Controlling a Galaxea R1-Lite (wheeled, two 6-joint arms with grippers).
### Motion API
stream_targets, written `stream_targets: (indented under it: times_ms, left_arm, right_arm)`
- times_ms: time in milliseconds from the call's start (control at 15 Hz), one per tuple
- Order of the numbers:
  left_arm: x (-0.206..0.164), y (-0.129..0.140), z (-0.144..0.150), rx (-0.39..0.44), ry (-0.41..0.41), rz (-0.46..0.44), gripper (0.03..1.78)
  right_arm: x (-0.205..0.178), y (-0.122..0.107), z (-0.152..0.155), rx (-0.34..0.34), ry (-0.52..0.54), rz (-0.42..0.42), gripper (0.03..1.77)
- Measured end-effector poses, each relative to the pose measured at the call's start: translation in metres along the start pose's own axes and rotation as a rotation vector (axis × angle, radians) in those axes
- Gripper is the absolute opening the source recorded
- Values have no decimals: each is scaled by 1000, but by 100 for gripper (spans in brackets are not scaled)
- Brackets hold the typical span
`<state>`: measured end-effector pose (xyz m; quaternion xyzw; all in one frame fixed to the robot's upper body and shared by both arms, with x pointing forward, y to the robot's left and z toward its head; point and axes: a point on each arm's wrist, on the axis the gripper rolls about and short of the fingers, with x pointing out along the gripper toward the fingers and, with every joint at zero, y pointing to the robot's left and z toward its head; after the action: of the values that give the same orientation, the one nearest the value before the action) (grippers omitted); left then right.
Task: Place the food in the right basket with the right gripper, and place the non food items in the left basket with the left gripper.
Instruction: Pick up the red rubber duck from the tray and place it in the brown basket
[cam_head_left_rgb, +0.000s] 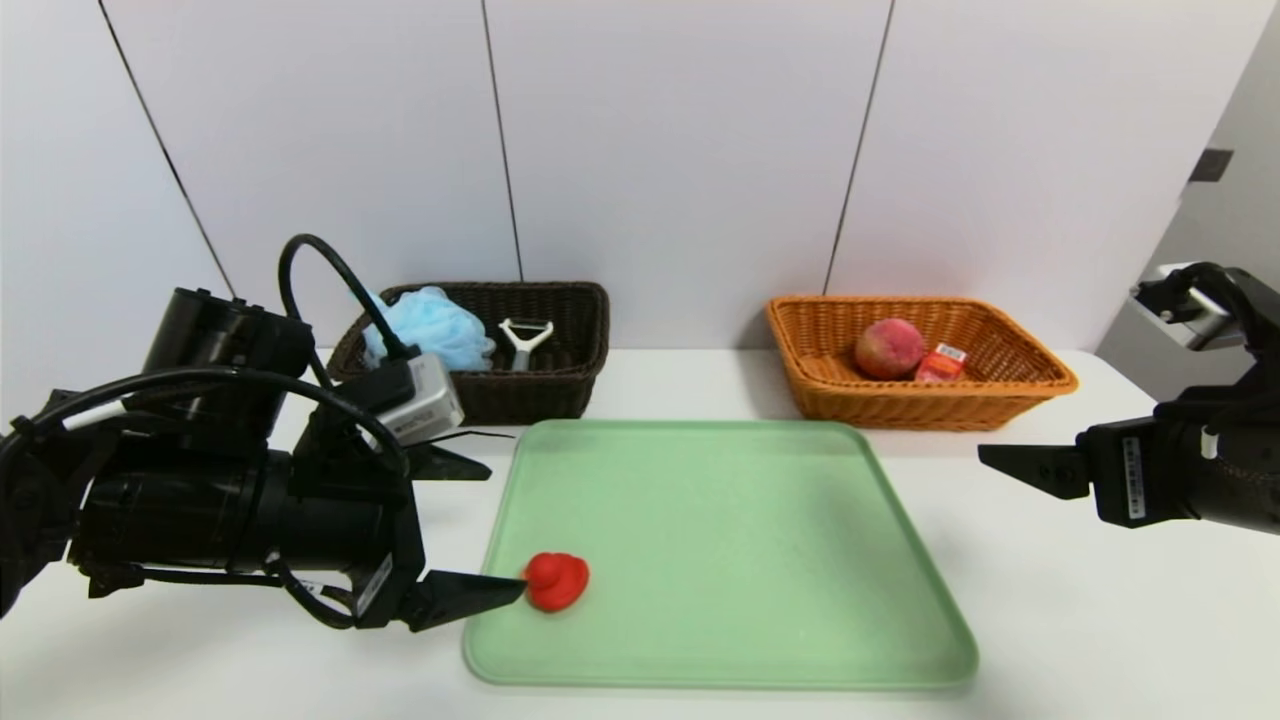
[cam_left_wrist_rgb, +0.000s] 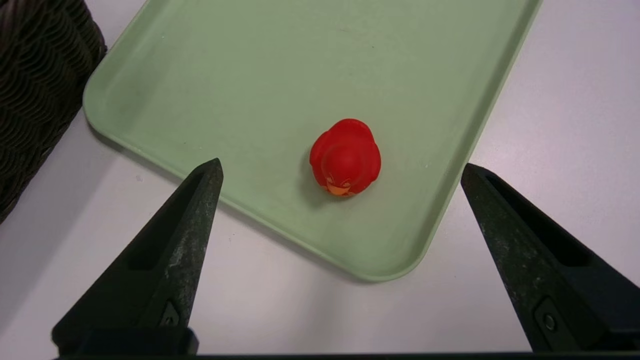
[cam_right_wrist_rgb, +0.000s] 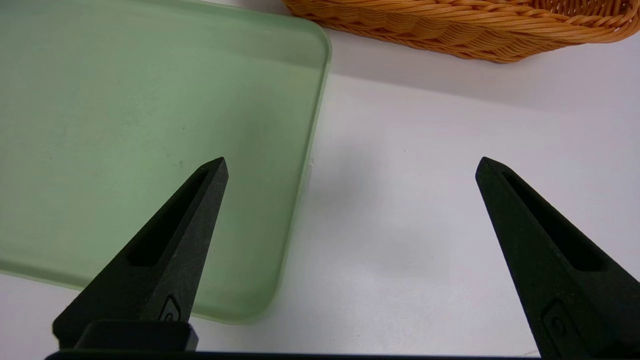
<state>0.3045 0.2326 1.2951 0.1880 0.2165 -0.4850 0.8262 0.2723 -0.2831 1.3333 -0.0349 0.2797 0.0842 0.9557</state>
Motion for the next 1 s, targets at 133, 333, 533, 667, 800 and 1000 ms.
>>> stream_targets:
  times_ms: [133,333,533,667,800,1000]
  left_arm:
    - [3,-2,-4,20,5,-31,169]
    - [12,0,-8,42,15,-44,169]
    - [28,4,-11,59,14,-59,169]
    - [38,5,-18,49,42,-81,169]
    - [47,7,-21,55,51,-91,169]
    - [59,7,-27,56,62,-111,169]
  right_arm:
    - [0,0,-1,1,3,-3,171]
    - [1,-1,-2,3,9,-7,171]
    - [2,-1,-4,3,15,-12,171]
    - [3,-1,-5,5,23,-15,171]
    - [4,-2,-7,6,32,-19,171]
    - [6,-2,-9,6,42,-19,171]
